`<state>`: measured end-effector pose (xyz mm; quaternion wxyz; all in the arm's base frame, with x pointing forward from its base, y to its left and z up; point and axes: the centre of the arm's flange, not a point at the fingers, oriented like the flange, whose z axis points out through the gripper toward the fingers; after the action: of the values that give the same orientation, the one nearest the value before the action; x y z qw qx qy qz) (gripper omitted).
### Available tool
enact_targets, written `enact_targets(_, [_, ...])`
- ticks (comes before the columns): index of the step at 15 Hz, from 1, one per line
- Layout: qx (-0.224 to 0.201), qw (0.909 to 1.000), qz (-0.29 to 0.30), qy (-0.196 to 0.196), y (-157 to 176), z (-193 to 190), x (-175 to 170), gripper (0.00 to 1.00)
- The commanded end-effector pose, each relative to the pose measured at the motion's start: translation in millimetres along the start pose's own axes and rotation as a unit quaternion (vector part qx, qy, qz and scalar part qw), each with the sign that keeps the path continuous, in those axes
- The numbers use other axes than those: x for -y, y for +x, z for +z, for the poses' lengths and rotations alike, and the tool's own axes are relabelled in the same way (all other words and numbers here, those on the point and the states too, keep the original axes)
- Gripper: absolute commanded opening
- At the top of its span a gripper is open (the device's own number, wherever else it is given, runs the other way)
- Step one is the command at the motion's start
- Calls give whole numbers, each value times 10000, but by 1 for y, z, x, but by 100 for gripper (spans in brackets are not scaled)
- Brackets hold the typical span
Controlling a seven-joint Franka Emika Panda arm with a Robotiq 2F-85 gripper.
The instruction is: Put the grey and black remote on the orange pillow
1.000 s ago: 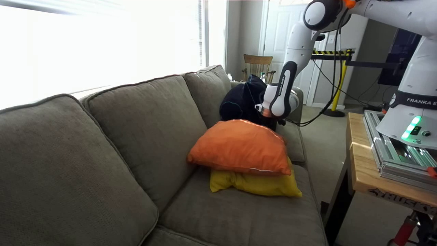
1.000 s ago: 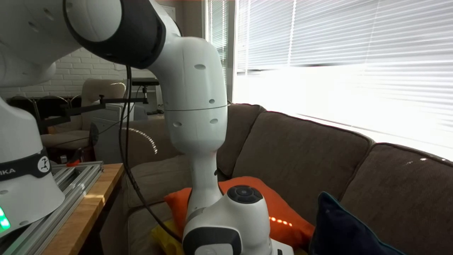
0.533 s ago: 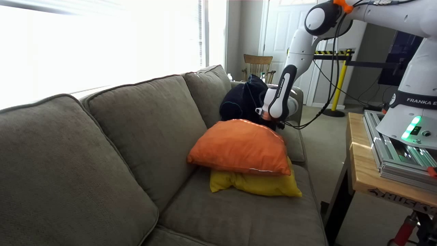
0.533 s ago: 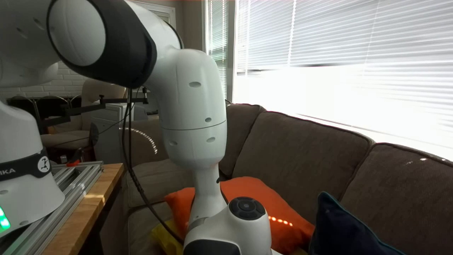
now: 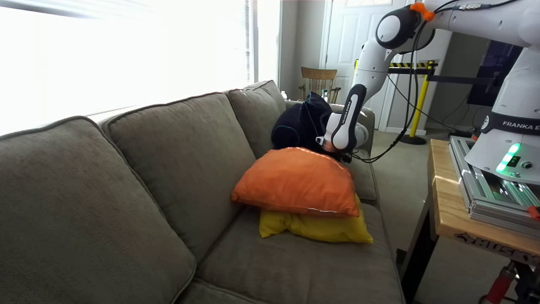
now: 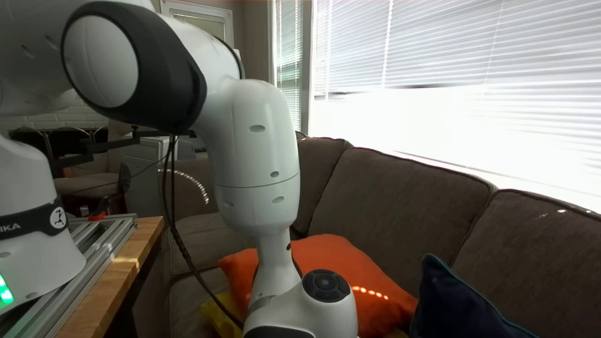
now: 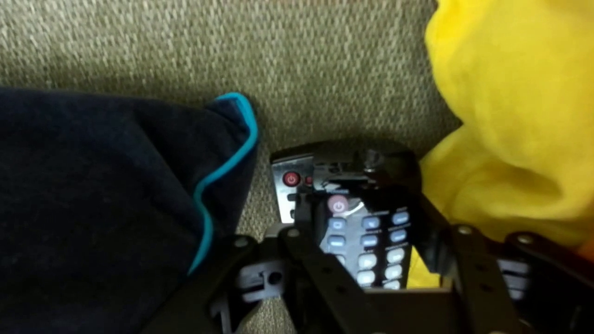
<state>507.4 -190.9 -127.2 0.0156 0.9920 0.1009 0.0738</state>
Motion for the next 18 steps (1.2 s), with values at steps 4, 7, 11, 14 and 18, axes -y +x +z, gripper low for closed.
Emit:
enact_targets(4, [-190, 9993, -335, 7, 13, -29, 2, 28])
enact_targets(7, [-491, 9973, -546, -59, 29, -65, 3, 28])
enact_targets(11, [-794, 9947, -634, -150, 48, -108, 2, 28])
enact_targets(14, [-940, 9940, -517, -231, 56, -140, 4, 28])
enact_targets(18, [-1075, 9922, -574, -245, 59, -183, 5, 28])
